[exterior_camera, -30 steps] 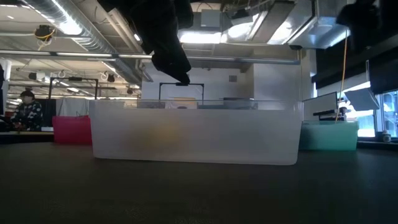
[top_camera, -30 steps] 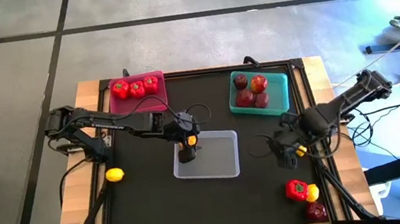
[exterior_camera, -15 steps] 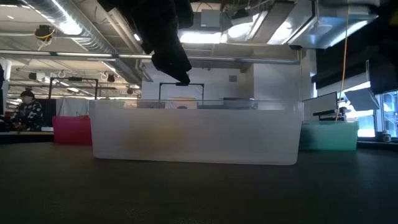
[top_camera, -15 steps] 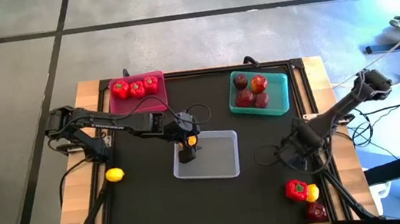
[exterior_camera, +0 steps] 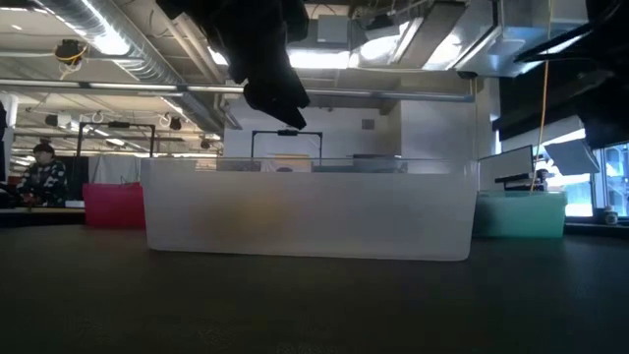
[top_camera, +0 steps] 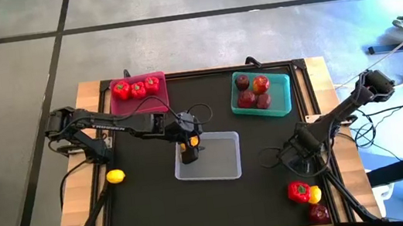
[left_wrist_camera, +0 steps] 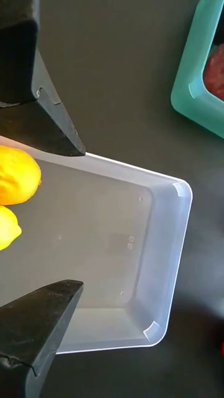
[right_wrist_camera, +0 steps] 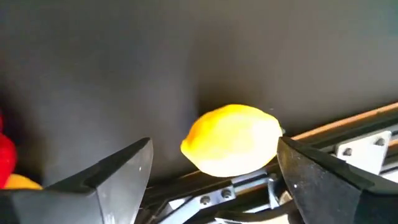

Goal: Sort produce into baskets
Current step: Put the lemon into the white bin

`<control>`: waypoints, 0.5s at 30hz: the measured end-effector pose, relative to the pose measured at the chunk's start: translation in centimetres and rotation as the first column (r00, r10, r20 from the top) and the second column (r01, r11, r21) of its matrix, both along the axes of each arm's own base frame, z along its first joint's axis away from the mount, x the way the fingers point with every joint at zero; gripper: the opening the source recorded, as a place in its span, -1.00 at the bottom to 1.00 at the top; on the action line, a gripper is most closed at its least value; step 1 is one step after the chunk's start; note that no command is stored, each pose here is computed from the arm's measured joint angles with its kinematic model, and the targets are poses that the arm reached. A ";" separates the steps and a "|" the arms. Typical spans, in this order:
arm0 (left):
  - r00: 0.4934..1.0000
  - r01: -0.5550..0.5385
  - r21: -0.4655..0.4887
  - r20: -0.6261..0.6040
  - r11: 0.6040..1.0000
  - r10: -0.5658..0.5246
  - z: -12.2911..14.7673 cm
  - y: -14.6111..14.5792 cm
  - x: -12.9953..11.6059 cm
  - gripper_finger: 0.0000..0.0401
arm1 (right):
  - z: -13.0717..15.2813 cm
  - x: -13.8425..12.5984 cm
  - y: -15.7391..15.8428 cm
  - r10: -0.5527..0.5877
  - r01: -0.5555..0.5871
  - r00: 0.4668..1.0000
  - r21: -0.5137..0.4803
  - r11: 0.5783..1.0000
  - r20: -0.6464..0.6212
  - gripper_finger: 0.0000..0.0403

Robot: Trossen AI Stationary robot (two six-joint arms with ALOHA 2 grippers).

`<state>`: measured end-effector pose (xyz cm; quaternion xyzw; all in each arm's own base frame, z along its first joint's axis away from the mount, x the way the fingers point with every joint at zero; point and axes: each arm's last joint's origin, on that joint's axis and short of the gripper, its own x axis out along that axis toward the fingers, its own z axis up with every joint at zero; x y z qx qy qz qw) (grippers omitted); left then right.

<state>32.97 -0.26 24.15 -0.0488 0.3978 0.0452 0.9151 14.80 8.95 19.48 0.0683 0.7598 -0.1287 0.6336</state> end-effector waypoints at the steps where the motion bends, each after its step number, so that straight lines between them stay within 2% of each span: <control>1: 1.000 0.001 0.000 0.000 1.000 -0.001 0.0 0.0 0.0 0.68 | -0.1 0.0 0.0 -0.007 0.007 1.000 0.002 1.000 0.002 0.69; 8: 1.000 0.001 0.000 0.002 1.000 -0.001 0.0 0.0 0.0 0.68 | -2.2 0.3 0.3 -0.023 0.022 0.995 -0.010 1.000 -0.096 0.69; 15: 1.000 0.003 0.002 0.005 1.000 -0.003 0.0 0.0 0.0 0.68 | -5.0 1.2 0.6 -0.028 0.008 0.972 -0.088 0.996 -0.234 0.69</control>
